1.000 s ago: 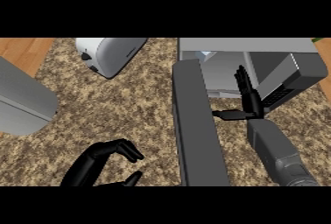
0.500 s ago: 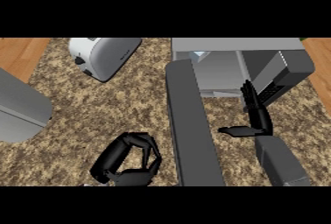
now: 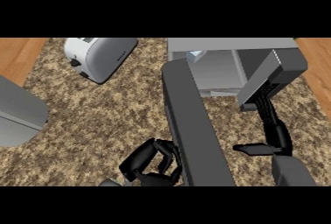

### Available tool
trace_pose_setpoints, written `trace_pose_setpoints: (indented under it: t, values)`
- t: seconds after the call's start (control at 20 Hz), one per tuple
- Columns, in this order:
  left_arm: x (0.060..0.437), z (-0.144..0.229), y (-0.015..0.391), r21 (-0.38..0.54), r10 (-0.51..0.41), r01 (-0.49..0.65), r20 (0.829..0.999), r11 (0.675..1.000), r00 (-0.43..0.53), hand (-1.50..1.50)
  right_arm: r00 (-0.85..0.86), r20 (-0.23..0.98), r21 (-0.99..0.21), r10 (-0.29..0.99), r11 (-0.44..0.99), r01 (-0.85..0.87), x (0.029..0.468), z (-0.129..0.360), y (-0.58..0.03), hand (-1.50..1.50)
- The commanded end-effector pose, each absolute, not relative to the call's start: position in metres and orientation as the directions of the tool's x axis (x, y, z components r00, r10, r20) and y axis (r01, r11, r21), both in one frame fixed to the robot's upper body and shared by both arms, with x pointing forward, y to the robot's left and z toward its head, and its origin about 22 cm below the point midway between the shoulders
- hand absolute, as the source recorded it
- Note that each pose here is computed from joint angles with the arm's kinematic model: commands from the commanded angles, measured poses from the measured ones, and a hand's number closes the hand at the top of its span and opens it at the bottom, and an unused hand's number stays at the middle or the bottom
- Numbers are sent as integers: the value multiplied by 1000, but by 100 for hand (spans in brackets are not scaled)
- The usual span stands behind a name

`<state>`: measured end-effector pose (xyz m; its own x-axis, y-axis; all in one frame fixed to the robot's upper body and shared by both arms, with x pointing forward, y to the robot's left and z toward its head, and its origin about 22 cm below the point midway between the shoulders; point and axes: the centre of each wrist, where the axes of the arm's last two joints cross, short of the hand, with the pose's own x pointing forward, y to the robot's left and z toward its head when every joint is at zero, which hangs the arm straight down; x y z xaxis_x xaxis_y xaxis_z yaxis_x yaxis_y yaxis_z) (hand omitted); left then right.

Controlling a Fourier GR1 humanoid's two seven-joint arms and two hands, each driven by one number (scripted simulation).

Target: Pick up the milk, place it into the microwave and close the microwave

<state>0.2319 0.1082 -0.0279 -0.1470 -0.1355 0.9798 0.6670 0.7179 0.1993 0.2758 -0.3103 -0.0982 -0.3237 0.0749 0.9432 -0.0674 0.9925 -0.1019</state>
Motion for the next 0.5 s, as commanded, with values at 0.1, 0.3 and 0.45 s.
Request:
trace_pose_setpoints:
  t: [0.1, 0.3, 0.45]
  values:
    - [224, -51, 72, 231, -165, 744, 973, 627, -163, 150, -363, 929, -93, 67, 994, -54, 246, -66, -329, -150]
    - [216, -50, 43, 277, -224, 746, 959, 606, -174, 150, -388, 919, -92, 63, 994, -57, 229, -44, -338, -150]
    - [229, -35, 27, 282, -210, 704, 959, 652, -189, 150, -401, 916, -69, 30, 994, -83, 223, -25, -338, -150]
